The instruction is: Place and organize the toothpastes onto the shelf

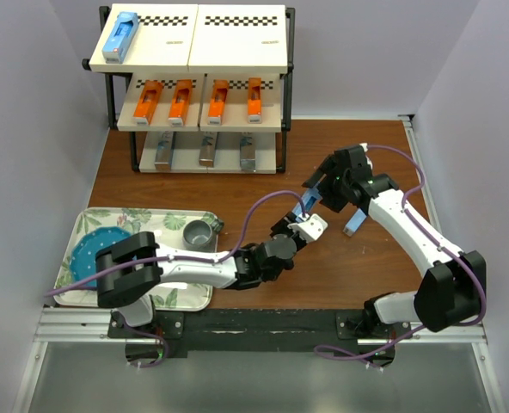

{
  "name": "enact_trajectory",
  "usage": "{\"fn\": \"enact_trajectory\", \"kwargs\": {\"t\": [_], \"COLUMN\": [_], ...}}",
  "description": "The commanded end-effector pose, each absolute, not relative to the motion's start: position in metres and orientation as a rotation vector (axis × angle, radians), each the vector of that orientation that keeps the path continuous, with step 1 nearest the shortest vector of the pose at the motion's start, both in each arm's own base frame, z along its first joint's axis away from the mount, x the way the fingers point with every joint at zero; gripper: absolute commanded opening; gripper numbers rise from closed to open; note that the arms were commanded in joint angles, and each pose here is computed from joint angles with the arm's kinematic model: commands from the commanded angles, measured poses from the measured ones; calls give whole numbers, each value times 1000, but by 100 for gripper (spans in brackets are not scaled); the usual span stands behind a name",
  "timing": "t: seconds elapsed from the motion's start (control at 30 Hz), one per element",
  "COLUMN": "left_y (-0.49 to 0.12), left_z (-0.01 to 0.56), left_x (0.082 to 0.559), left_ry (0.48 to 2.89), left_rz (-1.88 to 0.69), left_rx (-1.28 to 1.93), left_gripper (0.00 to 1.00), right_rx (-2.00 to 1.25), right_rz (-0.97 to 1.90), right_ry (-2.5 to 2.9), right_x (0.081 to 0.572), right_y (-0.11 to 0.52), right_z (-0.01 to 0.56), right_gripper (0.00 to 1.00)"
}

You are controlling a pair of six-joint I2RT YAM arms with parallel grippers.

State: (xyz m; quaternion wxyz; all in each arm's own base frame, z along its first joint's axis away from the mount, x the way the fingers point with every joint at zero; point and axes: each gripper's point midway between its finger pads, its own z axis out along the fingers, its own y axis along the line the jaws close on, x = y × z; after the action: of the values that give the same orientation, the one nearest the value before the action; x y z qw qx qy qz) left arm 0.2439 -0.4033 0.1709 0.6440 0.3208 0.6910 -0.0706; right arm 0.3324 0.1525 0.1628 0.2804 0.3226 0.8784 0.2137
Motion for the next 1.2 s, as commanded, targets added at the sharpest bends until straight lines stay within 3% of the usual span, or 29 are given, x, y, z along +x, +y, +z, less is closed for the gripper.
{"fn": "enact_trajectory", "kwargs": {"t": [0.0, 0.13, 0.23, 0.57, 0.77, 1.17], "left_y": [-397, -387, -374, -335, -311, -255], "left_z": [205, 210, 216, 283, 356, 507], "left_x": [240, 242, 250, 286, 308, 357], "left_ry": [1554, 1568, 1585, 1573, 1487, 1346], "left_rz": [-293, -315, -332, -393, -429, -352], "left_rx": [618, 603, 587, 553, 559, 459], "left_gripper": [0, 0, 0, 0, 0, 0], "right_rx": [792, 739, 638, 412, 416, 431], "right_rz": [598, 555, 515, 399, 338, 227], "right_ry": [2252, 2203, 2149, 1944, 1811, 1845], "right_x": [343, 350, 357, 355, 336, 309], "right_y": [151, 143, 137, 111, 86, 62], "right_z": [196, 214, 238, 303, 324, 298], "right_gripper": [82, 96, 98, 98, 98, 98]}}
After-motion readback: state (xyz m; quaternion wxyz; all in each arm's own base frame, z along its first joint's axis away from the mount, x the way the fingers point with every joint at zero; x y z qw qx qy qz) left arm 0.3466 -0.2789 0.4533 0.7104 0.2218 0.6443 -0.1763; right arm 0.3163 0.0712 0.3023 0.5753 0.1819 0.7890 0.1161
